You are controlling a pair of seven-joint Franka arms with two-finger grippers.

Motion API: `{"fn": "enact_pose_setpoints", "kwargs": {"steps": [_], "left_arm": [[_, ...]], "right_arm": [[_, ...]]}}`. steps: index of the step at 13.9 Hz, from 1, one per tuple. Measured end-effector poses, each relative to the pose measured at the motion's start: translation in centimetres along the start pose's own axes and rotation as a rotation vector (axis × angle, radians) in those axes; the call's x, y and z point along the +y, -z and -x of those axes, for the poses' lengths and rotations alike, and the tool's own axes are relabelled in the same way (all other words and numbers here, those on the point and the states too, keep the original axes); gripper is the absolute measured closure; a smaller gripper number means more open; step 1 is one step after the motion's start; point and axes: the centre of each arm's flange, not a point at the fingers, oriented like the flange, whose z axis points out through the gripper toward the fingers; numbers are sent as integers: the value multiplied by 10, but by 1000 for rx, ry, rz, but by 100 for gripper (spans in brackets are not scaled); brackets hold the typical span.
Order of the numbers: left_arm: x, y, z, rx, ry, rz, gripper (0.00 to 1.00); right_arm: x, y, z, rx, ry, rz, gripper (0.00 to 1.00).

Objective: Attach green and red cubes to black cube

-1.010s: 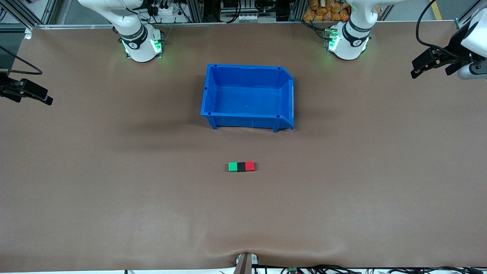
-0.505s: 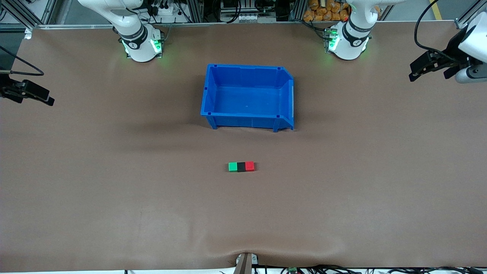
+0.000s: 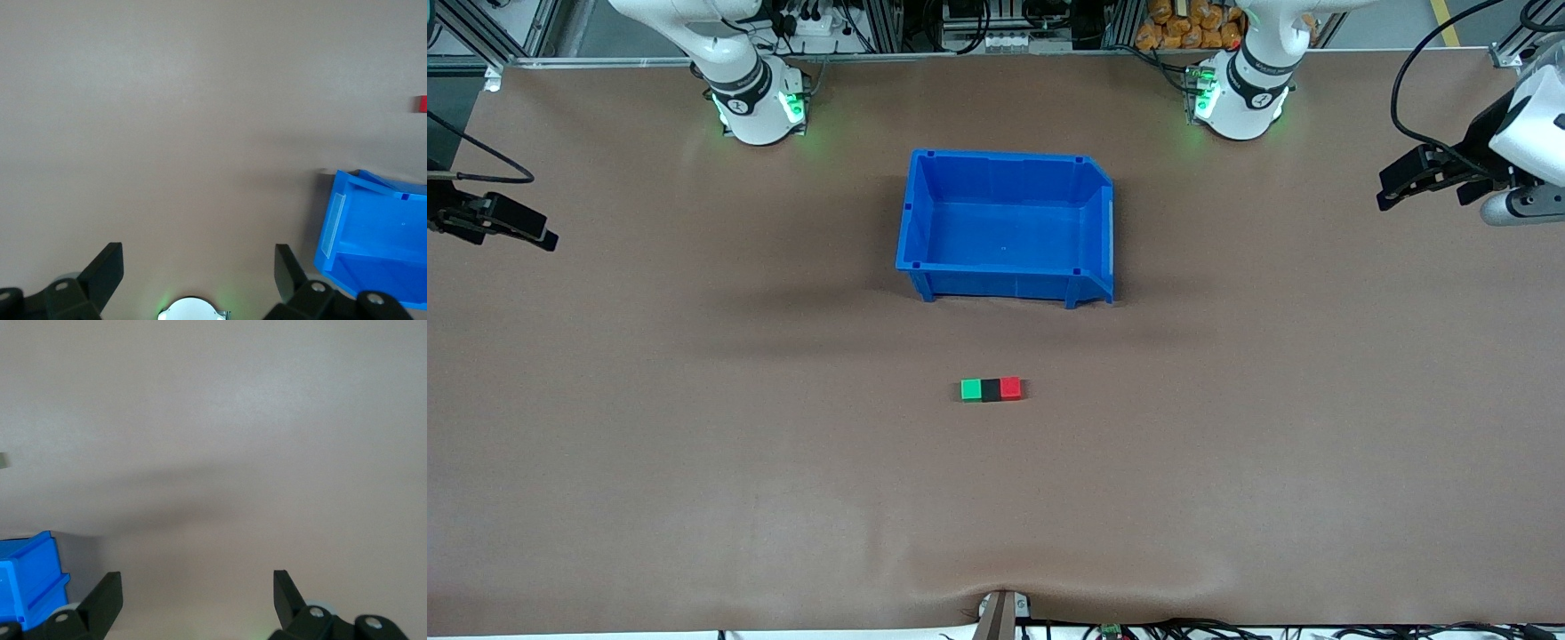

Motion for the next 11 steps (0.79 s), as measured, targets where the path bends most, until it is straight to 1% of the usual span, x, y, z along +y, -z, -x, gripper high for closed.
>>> {"fn": "enact_pose_setpoints", "kwargs": {"steps": [11], "left_arm": [[1, 7, 0, 13, -3, 2, 0]], "right_arm": [[0, -1, -1, -2, -1, 0, 0]]}}
